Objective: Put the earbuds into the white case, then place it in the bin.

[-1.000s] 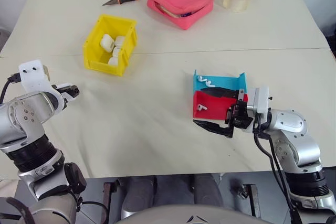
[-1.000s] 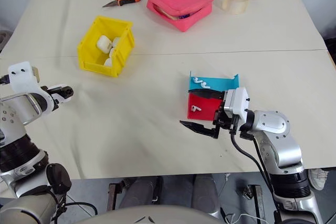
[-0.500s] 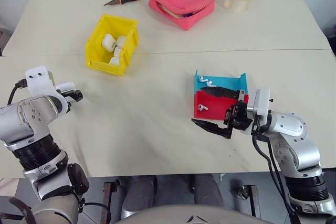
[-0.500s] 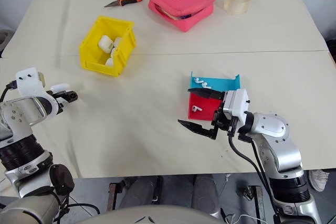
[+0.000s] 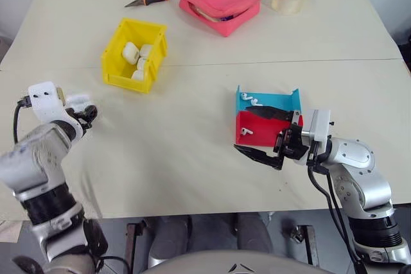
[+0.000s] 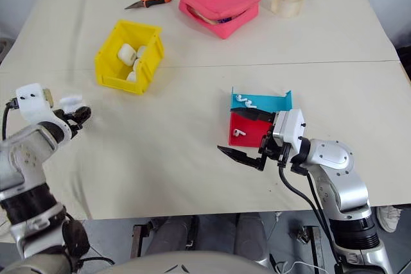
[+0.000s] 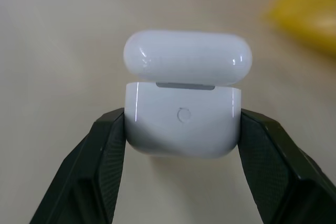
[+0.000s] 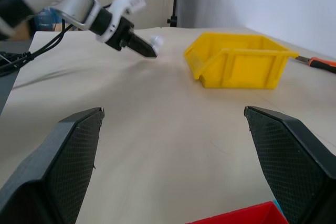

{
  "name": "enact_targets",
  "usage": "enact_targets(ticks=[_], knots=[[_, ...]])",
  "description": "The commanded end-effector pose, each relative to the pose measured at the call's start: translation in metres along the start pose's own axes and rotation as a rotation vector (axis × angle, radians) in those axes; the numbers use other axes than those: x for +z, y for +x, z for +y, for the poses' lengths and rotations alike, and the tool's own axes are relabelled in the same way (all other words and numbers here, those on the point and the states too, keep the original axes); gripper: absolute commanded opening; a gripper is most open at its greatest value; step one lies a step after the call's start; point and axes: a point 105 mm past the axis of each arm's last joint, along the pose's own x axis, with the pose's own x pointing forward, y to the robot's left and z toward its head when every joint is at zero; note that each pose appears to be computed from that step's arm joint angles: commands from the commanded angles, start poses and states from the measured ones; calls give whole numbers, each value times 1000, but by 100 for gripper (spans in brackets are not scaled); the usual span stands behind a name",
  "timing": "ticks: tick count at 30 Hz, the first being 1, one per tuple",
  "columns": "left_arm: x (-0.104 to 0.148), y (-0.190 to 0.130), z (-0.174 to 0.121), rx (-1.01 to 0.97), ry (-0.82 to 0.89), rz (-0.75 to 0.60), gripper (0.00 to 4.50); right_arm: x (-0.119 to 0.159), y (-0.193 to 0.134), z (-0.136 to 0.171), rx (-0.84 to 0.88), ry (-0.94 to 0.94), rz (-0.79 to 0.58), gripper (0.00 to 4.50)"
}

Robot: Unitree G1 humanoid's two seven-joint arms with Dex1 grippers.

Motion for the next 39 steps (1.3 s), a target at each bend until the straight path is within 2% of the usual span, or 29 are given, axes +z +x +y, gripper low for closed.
enact_targets(ticks=[1,3,6,14,20,24,26,31,34,39], knots=[[21,-22,-24,-223,113,-212,278,9,-6,-4,-5,-40,0,450],[17,-27,-34,-311,129,-263,278,11,-8,-8,-13,-47,10,450],[27,-39,-75,-599,143,-492,278,17,-14,-11,-21,-72,35,450],[16,-36,-163,-1151,12,-576,278,23,-63,-13,-156,-127,193,450],[5,-35,-220,-1467,27,-628,278,28,-114,-1,-322,-156,351,450],[0,-33,-248,-1549,47,-709,278,27,-150,11,-423,-130,460,450],[1,-33,-259,-1570,4,-736,278,25,-166,18,-455,-112,510,450],[2,-37,-270,-1617,-51,-763,278,13,-186,30,-478,-57,612,450],[2,-41,-270,-1633,-64,-748,278,13,-179,25,-443,-45,620,450],[-3,-44,-265,-1645,-35,-711,278,10,-144,5,-295,62,669,450]])
